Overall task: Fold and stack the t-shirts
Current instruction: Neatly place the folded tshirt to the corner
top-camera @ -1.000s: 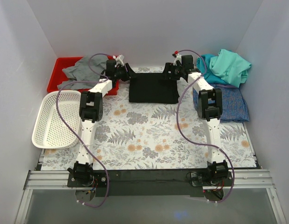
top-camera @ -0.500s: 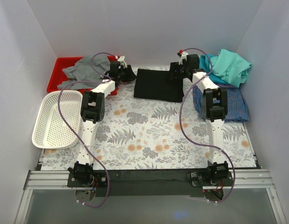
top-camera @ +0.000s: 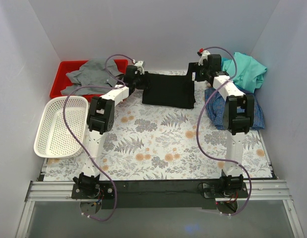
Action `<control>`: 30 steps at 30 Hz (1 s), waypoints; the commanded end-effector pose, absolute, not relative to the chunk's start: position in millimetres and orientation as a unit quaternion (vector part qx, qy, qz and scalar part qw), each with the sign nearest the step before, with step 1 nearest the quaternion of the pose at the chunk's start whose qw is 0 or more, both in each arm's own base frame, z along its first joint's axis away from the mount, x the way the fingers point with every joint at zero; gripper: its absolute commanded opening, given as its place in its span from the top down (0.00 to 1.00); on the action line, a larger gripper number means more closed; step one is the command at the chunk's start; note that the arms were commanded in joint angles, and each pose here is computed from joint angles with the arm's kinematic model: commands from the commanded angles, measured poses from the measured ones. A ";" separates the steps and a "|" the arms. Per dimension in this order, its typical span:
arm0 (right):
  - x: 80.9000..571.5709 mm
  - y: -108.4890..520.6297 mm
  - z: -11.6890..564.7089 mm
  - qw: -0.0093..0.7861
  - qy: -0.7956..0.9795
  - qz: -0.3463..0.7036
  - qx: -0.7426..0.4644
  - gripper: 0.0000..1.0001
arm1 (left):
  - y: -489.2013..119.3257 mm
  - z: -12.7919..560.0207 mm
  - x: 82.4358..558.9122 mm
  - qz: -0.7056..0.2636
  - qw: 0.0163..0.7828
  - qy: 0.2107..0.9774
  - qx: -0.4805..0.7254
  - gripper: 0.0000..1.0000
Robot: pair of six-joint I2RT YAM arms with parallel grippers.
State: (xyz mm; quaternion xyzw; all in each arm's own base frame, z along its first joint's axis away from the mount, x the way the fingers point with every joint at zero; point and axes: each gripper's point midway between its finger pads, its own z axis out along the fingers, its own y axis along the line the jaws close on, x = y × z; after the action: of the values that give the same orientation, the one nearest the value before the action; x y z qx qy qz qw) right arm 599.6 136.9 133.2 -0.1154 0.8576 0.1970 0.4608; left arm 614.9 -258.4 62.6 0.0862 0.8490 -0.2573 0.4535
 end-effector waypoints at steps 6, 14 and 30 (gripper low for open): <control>567.1 122.6 82.5 0.378 0.881 0.268 -0.095 0.10 | -258.8 91.3 595.0 -0.264 0.449 0.850 0.077 0.59; 553.5 132.5 35.8 0.308 0.888 0.333 -0.074 0.10 | -231.7 89.3 599.8 -0.194 0.468 0.861 0.048 0.59; 515.6 211.4 -12.5 0.185 0.880 0.426 -0.104 0.15 | -249.8 56.9 591.8 -0.233 0.425 0.873 0.045 0.59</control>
State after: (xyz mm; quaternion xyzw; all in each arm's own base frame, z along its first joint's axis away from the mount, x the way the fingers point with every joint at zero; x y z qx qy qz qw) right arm 565.1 174.4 47.9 -0.1176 0.8499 0.4116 0.3073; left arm 592.5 -241.9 38.3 0.0413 0.8798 -0.2150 0.4219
